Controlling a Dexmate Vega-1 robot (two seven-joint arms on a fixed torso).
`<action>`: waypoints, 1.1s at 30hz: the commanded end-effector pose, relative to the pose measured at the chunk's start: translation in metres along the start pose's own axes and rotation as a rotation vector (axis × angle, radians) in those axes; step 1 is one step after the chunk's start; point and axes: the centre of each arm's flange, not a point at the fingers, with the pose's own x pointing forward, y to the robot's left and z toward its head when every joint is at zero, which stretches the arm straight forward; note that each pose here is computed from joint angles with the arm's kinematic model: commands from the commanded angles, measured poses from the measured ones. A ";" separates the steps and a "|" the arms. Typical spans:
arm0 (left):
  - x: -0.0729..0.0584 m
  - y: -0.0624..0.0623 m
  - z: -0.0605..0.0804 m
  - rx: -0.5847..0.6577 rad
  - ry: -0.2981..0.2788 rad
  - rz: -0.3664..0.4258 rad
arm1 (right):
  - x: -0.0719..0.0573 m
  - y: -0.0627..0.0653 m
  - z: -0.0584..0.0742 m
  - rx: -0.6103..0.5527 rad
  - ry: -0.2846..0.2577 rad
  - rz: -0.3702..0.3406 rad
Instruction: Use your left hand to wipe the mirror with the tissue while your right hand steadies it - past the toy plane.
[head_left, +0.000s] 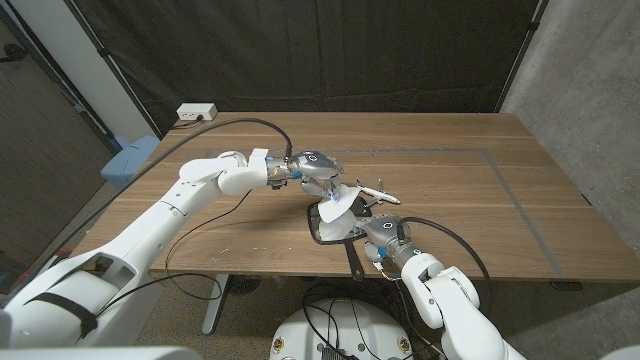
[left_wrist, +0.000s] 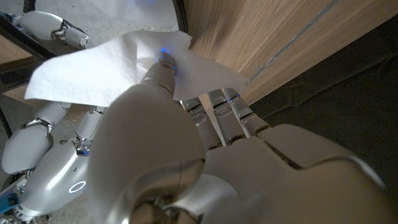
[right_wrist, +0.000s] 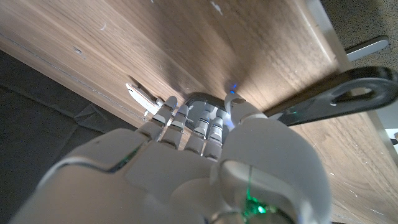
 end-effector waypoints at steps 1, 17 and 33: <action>0.013 -0.031 0.002 -0.001 -0.048 0.089 | -0.001 0.001 0.000 0.010 -0.006 0.014; 0.021 -0.038 0.014 0.002 -0.076 0.039 | -0.002 0.003 -0.001 0.016 -0.013 0.008; 0.023 -0.055 0.025 0.059 -0.081 -0.113 | -0.006 0.004 -0.002 0.015 -0.021 0.003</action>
